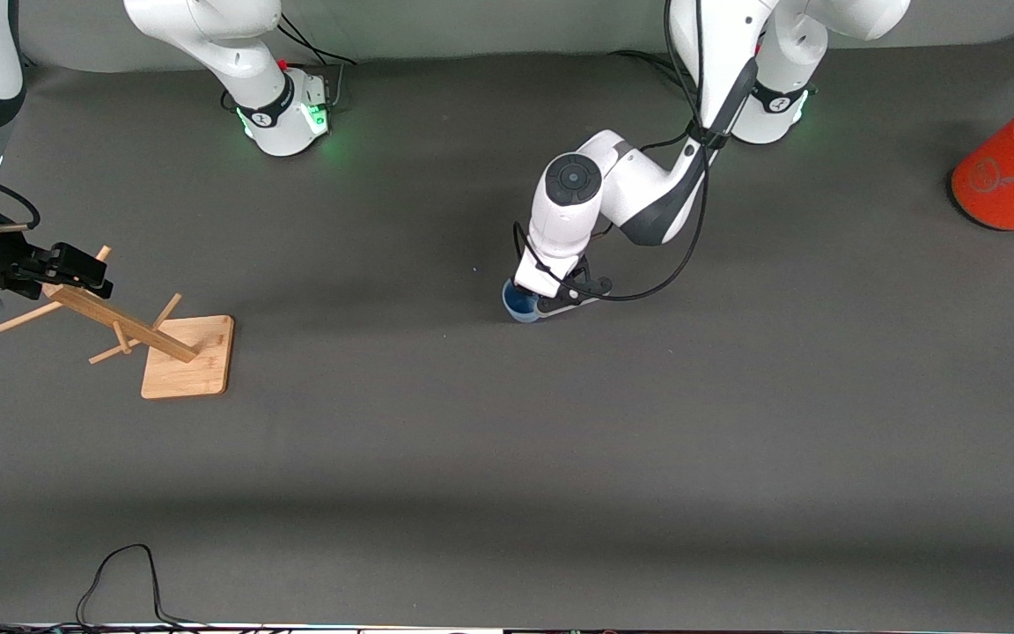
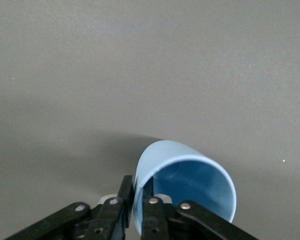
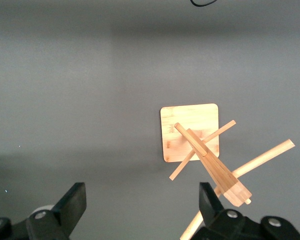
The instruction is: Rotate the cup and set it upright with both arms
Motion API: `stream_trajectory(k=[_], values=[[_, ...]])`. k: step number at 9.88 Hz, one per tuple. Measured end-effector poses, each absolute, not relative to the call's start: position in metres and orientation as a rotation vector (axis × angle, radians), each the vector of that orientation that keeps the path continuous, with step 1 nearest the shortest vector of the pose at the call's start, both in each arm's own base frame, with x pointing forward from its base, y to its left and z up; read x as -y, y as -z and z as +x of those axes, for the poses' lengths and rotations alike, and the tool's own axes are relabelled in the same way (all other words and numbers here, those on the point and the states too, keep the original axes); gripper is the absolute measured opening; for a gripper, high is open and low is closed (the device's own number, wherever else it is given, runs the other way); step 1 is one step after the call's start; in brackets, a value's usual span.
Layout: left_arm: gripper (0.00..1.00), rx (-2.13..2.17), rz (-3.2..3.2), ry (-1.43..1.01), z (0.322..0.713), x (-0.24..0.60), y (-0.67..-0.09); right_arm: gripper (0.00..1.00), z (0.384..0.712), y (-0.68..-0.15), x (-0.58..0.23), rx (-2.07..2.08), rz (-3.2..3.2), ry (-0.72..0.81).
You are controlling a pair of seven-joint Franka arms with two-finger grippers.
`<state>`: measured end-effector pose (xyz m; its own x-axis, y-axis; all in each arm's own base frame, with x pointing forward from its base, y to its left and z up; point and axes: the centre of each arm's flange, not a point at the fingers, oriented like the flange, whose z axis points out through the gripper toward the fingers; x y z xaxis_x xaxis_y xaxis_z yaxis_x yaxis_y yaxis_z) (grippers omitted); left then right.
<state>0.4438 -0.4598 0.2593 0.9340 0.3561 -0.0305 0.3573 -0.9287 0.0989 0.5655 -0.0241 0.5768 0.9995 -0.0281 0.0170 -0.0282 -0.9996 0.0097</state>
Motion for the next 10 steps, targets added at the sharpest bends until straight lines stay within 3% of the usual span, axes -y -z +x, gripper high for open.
stream_trajectory(k=[5,7,10], values=[[0.96,-0.518,2.998,-0.001,0.449,0.458,-0.275,1.0,0.563,-0.577,0.024,0.043,3.132,-0.006],[1.0,-0.329,3.085,0.022,0.462,0.438,-0.315,1.0,0.56,-0.576,0.024,0.043,3.132,0.038],[1.0,-0.143,3.108,0.005,0.52,0.336,-0.415,1.0,0.559,-0.576,0.023,0.04,3.132,0.041]])
